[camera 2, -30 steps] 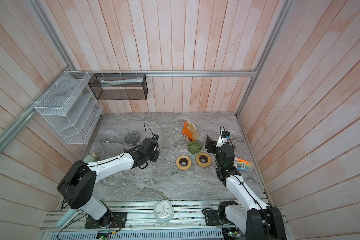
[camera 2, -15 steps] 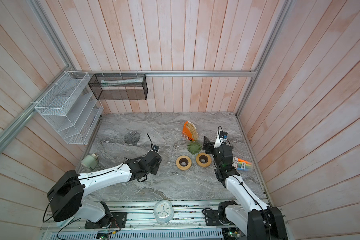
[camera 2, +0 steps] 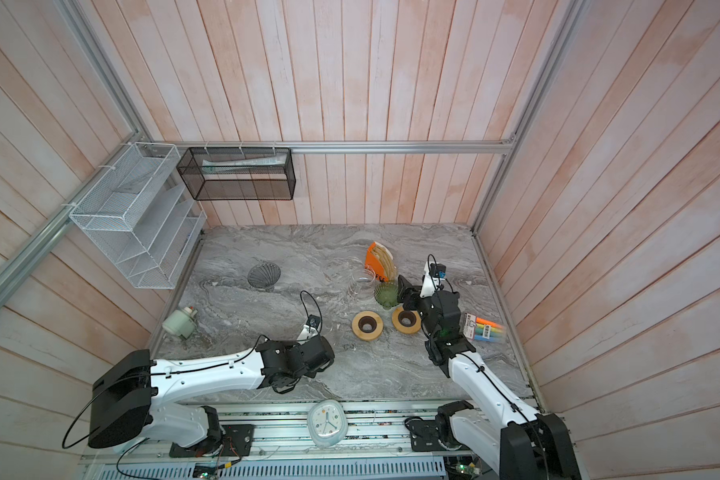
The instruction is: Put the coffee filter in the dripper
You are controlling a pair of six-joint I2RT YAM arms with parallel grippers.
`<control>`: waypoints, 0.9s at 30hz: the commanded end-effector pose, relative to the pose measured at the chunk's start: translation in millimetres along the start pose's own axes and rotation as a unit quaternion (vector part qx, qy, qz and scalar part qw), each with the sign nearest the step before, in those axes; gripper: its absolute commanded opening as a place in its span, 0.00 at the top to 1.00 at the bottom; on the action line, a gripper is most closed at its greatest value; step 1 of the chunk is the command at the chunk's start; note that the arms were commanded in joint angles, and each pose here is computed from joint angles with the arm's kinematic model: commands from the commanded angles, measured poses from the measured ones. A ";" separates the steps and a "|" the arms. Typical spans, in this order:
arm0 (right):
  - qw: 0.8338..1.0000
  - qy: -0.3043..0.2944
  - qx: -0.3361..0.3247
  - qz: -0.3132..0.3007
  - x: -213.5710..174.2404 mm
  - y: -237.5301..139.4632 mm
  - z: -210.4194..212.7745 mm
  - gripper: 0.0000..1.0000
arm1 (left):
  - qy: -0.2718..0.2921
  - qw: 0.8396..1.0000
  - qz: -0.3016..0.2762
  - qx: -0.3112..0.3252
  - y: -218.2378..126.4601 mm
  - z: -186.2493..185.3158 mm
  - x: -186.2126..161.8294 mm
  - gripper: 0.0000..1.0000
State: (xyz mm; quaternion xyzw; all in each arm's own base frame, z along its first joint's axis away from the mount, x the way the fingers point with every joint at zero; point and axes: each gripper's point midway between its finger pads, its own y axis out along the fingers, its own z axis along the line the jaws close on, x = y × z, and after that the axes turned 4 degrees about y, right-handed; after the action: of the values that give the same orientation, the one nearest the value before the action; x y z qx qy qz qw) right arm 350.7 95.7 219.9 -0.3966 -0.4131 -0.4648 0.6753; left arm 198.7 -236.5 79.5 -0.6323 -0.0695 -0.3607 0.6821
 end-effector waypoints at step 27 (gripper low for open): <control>1.000 -0.006 0.022 -0.014 23.5 0.3 29.9 0.23 | -0.042 0.997 0.016 0.063 -19.2 22.1 -34.4 0.57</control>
State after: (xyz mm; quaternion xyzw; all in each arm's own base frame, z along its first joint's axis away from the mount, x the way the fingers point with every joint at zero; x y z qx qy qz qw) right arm 348.7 115.7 238.2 -0.3825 -0.4274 -0.4551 0.6811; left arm 171.8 -211.2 76.7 -0.6086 -0.0957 -0.3212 0.7192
